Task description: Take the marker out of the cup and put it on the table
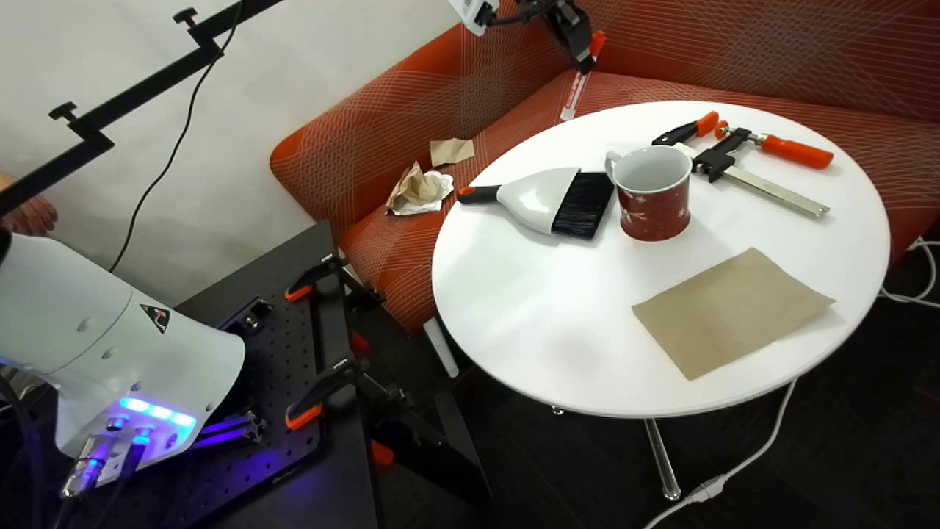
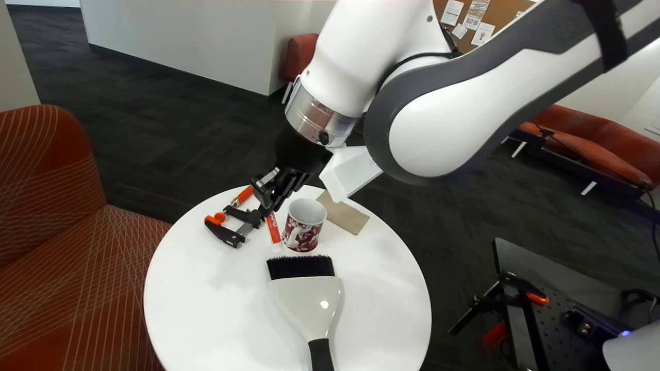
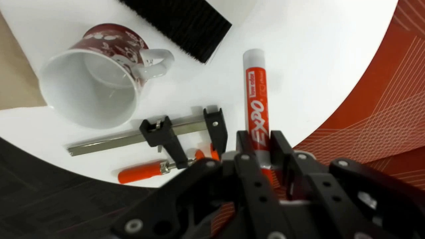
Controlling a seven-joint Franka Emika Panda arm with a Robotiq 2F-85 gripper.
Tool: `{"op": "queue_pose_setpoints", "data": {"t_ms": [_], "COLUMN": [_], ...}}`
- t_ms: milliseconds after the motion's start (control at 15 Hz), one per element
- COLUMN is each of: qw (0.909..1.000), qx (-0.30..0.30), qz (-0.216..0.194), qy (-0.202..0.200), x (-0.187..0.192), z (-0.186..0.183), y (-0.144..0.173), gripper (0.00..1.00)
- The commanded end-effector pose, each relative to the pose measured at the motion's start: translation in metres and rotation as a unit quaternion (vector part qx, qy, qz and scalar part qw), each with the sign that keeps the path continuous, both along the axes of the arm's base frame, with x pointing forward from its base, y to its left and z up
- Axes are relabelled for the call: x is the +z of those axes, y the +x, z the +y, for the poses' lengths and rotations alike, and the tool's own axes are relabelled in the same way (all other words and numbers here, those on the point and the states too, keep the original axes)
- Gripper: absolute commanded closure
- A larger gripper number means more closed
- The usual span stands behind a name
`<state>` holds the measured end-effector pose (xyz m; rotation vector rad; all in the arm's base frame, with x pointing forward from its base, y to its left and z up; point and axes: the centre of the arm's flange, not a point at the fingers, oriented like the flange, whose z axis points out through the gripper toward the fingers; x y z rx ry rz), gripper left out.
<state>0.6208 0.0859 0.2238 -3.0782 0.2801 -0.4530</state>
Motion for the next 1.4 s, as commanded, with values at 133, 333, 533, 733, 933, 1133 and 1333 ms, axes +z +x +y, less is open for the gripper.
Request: {"op": "queue_pose_setpoints", "data": {"t_ms": [133, 333, 533, 733, 933, 1133, 1333], "qw": [0.9943, 0.9862, 0.9772, 0.9677, 0.9616, 0.9583, 0.958], "qx": [0.095, 0.152, 0.187, 0.207, 0.215, 0.222, 0.223], "qz": [0.046, 0.065, 0.101, 0.143, 0.17, 0.18, 0.181], "qy": [0.004, -0.002, -0.009, -0.012, -0.012, -0.006, -0.001], "x": [-0.033, -0.054, -0.076, -0.096, -0.109, -0.116, -0.12], "z": [0.025, 0.042, 0.056, 0.064, 0.068, 0.071, 0.075], "y": [0.022, 0.028, 0.036, 0.043, 0.049, 0.055, 0.061], "gripper": [0.95, 0.95, 0.95, 0.95, 0.95, 0.95, 0.95]}}
